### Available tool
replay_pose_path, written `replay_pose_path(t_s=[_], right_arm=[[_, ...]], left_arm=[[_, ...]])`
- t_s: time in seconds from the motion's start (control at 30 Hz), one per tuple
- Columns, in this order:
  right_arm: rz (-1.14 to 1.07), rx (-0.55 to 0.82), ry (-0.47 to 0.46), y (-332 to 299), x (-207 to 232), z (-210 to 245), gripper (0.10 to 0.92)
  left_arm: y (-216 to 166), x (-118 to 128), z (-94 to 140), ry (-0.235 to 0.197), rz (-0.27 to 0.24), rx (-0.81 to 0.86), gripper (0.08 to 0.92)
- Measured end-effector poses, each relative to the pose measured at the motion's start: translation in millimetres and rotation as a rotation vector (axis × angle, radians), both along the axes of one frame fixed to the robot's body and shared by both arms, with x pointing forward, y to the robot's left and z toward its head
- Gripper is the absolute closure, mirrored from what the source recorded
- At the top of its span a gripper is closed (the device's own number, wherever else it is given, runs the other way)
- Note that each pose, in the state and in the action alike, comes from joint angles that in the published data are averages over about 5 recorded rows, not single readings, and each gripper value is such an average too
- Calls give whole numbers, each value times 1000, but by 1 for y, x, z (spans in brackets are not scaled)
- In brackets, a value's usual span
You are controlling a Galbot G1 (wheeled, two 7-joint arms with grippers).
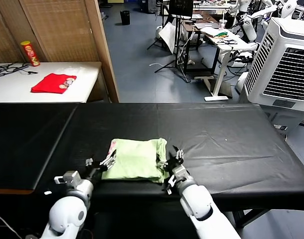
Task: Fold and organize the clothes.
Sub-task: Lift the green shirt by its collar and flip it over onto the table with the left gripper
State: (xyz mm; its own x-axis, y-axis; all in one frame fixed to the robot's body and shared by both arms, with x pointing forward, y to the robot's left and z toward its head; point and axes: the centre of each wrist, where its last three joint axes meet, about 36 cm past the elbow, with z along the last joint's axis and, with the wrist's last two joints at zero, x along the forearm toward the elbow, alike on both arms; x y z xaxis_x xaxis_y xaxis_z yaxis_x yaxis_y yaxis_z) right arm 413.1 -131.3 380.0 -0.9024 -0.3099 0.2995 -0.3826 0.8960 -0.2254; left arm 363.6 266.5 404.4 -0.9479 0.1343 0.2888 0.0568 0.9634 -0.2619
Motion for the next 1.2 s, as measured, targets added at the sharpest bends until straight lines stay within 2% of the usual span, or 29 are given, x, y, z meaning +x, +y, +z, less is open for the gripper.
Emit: replay_pose_path(t_s=[0.33, 0.57, 0.67, 0.97, 1.03, 1.2], right_arm=[[6, 229, -4, -21, -16, 33, 224], [-6, 282, -36, -45, -30, 58, 224], [-8, 288, -45, -45, -32, 62, 224], [-27, 289, -57, -48, -35, 64, 224], [-41, 286, -59, -49, -37, 65, 224], [-96, 260, -54, -54, -40, 62, 224]], left_arm=[[7, 6, -24, 30, 41, -233, 201], [12, 7, -36, 56, 53, -330, 224], [13, 7, -39, 66, 55, -346, 336], [19, 8, -37, 78, 68, -330, 817], [20, 9, -32, 77, 71, -292, 854], [30, 12, -15, 55, 77, -161, 853]])
